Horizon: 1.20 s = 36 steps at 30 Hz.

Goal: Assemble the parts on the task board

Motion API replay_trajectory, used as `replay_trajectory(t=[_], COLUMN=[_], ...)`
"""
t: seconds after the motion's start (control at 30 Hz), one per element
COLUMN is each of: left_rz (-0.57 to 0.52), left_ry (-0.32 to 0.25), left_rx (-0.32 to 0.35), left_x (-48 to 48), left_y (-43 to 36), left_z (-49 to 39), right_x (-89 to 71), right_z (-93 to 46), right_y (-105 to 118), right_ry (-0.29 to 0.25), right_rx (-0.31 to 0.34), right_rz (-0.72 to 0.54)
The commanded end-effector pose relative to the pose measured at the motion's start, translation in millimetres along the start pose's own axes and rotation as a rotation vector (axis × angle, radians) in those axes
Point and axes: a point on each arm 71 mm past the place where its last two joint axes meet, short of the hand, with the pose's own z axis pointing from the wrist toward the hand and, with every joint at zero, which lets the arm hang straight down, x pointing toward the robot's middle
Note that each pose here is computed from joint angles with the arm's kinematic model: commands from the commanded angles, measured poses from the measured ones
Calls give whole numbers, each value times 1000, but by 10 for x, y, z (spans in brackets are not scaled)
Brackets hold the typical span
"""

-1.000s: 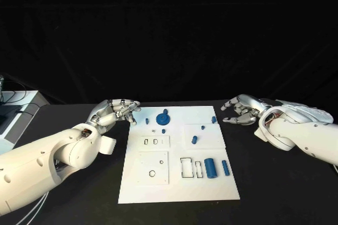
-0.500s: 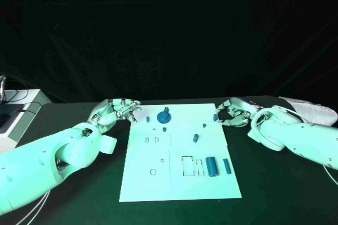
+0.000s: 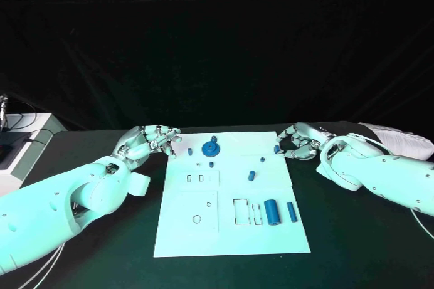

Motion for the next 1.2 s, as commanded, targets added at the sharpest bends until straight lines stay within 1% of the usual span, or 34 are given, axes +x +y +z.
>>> replay_trajectory(t=[0.03,1.0,1.2], left_rz=[-4,-2,-1], left_ry=[20,13,13], left_rx=[13,7,6], left_x=[30,25,22], left_y=[-13,-10,-9], left_z=[2,1,1], right_x=[32,110,111], right_z=[7,73,77], right_y=[8,82,87], right_ry=[19,72,69], right_rx=[0,-10,-9], right_rz=[-17,-21,-22])
